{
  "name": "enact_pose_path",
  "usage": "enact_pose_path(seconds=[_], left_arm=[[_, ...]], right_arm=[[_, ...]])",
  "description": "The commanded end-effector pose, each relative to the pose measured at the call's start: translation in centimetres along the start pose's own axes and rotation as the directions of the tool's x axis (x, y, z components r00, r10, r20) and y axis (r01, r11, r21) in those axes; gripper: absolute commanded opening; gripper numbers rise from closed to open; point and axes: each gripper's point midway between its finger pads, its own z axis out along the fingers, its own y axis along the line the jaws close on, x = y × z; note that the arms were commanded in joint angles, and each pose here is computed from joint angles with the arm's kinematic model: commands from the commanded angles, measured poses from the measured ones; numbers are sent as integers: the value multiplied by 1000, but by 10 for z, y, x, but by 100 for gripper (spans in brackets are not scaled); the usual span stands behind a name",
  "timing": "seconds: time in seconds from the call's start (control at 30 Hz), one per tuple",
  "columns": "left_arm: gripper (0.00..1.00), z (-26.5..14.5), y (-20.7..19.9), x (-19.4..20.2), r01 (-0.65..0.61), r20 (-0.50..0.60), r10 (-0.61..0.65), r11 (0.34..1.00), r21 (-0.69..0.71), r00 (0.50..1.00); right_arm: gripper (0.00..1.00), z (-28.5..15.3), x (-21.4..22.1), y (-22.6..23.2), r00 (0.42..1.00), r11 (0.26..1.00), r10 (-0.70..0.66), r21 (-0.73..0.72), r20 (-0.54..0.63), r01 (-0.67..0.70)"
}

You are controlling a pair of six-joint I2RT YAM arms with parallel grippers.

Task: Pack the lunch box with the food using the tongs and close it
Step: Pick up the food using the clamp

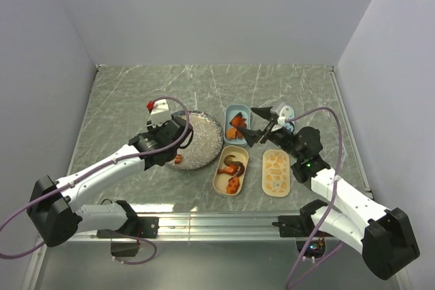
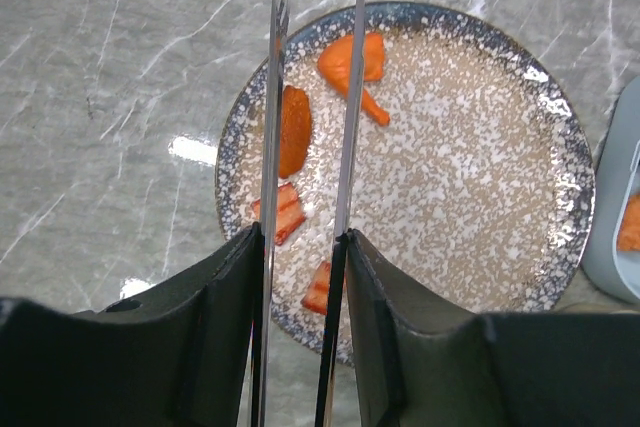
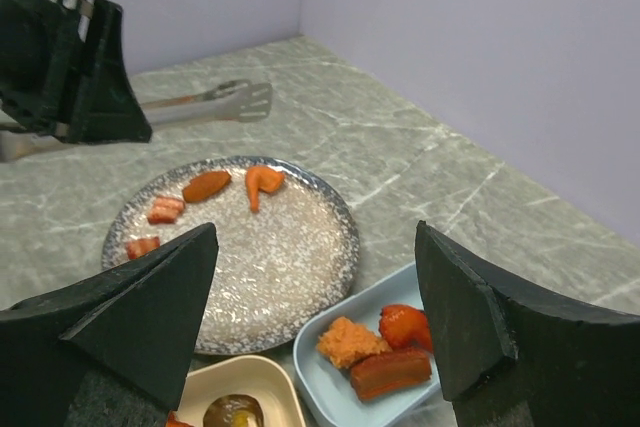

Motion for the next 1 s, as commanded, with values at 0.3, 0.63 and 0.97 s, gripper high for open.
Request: enact_pose_path(seconds=[0.3, 0.63, 0.97], left_arm=[[48, 10, -15, 9, 68, 17, -69, 997, 30, 997], [49, 21, -29, 33, -10, -71, 14, 999, 51, 997], [50, 32, -35, 46, -56, -101, 59, 998, 35, 993]], right_arm=[[87, -40, -28, 32, 988, 998, 37, -65, 149, -28], [88, -39, -23, 30, 990, 998, 40, -59, 132, -33], [88, -41, -24, 31, 990, 998, 36, -59, 134, -28]])
